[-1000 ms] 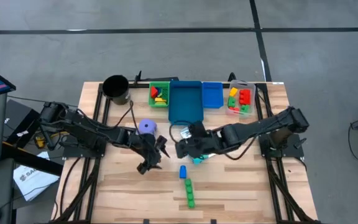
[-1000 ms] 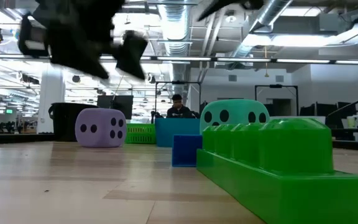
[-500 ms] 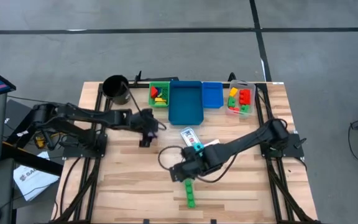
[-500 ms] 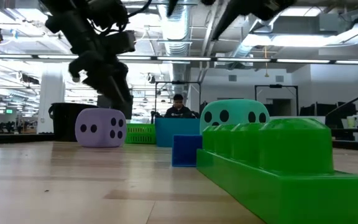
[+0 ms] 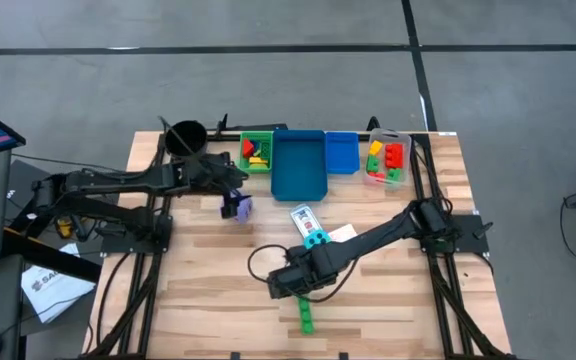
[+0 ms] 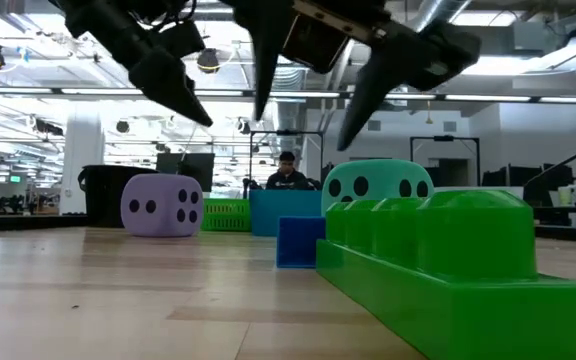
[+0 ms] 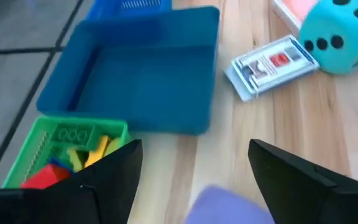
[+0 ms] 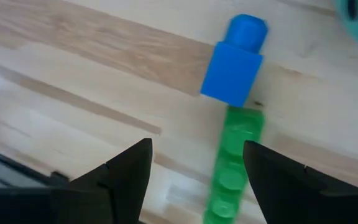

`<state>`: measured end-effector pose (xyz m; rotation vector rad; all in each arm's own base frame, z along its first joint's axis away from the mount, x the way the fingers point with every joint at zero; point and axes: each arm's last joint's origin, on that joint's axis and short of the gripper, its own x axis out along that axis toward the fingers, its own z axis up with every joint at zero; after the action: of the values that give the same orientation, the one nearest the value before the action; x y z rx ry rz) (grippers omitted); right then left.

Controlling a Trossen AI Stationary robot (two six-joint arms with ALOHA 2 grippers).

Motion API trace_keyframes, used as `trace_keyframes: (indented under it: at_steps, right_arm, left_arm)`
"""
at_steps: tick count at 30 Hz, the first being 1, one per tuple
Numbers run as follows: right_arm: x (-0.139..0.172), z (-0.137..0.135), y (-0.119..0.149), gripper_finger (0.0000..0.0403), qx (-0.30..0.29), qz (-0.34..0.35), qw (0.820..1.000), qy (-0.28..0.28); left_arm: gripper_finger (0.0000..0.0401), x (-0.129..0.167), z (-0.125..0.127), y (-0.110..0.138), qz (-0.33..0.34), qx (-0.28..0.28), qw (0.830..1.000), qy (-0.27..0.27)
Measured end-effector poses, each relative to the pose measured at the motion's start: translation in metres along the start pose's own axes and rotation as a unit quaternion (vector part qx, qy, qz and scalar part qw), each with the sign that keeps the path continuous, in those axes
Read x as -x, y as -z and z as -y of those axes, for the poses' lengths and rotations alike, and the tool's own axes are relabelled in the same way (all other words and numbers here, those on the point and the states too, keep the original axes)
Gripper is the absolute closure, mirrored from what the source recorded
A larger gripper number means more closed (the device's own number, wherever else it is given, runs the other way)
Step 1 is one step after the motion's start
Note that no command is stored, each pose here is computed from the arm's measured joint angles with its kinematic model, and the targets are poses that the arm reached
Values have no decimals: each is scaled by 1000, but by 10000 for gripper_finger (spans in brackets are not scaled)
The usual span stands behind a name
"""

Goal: Pick & Place Toys
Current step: Put the large blue game piece into the transparent bin

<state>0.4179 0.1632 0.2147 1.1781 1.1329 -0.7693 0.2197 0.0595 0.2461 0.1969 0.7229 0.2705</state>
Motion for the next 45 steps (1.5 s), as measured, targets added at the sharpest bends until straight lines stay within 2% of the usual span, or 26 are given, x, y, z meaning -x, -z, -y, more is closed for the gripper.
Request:
trace_keyframes:
  at_steps: [5, 10, 20, 39, 45]
  right_arm:
    - [-1, -4, -10, 155, 20, 6, 1000, -16]
    - [-2, -3, -23, 155, 46, 16, 999, -6]
    - [-2, -3, -40, 152, 35, 19, 999, -3]
    - [-3, -3, -38, 151, 41, 17, 999, -6]
    - [-21, 5, -32, 115, 25, -13, 1000, -3]
  left_arm:
    - [116, 3, -1, -1, 9, 24, 1000, -2]
    - [116, 2, 0, 0, 0, 29, 1000, 1]
    - [116, 1, 2, 2, -10, 26, 1000, 4]
    - [116, 1, 2, 2, -10, 27, 1000, 4]
    - [116, 1, 2, 2, -10, 50, 999, 4]
